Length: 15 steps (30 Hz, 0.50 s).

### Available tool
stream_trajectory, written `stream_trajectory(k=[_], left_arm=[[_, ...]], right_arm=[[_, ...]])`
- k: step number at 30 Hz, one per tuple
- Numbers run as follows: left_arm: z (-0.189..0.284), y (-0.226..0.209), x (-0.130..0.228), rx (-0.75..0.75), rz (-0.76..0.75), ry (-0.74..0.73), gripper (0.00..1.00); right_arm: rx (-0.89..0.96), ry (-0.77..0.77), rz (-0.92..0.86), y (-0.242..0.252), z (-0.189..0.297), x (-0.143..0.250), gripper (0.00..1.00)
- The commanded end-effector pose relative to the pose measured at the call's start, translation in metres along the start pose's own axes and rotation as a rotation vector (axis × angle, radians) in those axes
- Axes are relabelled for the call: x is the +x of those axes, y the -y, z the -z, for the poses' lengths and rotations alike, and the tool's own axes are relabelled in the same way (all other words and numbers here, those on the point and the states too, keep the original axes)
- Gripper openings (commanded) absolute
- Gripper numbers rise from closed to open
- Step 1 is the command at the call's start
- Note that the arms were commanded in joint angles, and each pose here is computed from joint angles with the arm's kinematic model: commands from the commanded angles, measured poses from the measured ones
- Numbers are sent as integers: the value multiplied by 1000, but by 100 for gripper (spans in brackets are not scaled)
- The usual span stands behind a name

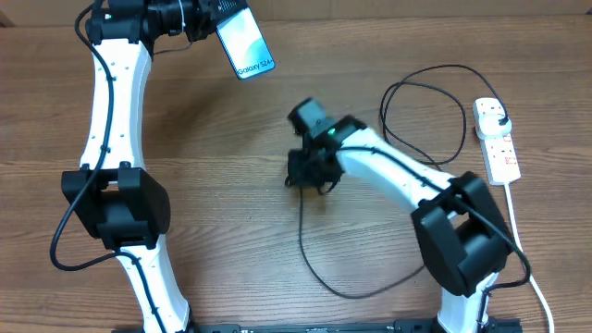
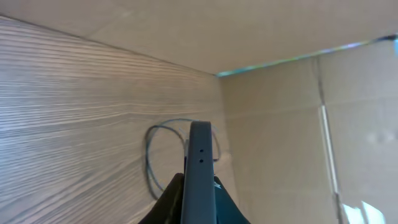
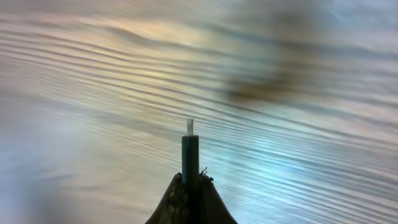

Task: Plug charger to phone and switch on socket
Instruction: 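Lift the cable connector up toward the phone's bottom edge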

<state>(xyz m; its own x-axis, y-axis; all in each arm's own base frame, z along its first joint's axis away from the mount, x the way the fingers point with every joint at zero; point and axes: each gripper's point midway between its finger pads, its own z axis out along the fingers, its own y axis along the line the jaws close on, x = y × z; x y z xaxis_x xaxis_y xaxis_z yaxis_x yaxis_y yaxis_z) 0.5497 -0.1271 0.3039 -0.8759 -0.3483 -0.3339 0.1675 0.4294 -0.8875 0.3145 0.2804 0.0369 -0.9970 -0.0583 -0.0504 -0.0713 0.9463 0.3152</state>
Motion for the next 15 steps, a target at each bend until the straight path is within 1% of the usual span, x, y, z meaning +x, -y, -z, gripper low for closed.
stream_trajectory(k=[1,3,4,8,9,12,15], left_arm=[[13,32,-4,135,9,-25,11],[15,37,-12,152,29,-4,11],[17,49,-21,188,27,18,10],[22,68,-30,251,10,34,11],[23,73,-32,264,12,38,11],[27,85,-34,302,8,37,13],[32,101,-33,352,-49,25,15]], right_arm=[[-410,40,12,-57,77,-30,4],[-542,61,19,-67,103,-40,4],[-652,82,-21,-70,128,-54,4],[-820,73,-20,-79,158,-65,4],[-882,65,6,-85,169,-65,4],[-987,67,56,-97,190,-68,4],[-1086,97,132,-112,216,-73,4]])
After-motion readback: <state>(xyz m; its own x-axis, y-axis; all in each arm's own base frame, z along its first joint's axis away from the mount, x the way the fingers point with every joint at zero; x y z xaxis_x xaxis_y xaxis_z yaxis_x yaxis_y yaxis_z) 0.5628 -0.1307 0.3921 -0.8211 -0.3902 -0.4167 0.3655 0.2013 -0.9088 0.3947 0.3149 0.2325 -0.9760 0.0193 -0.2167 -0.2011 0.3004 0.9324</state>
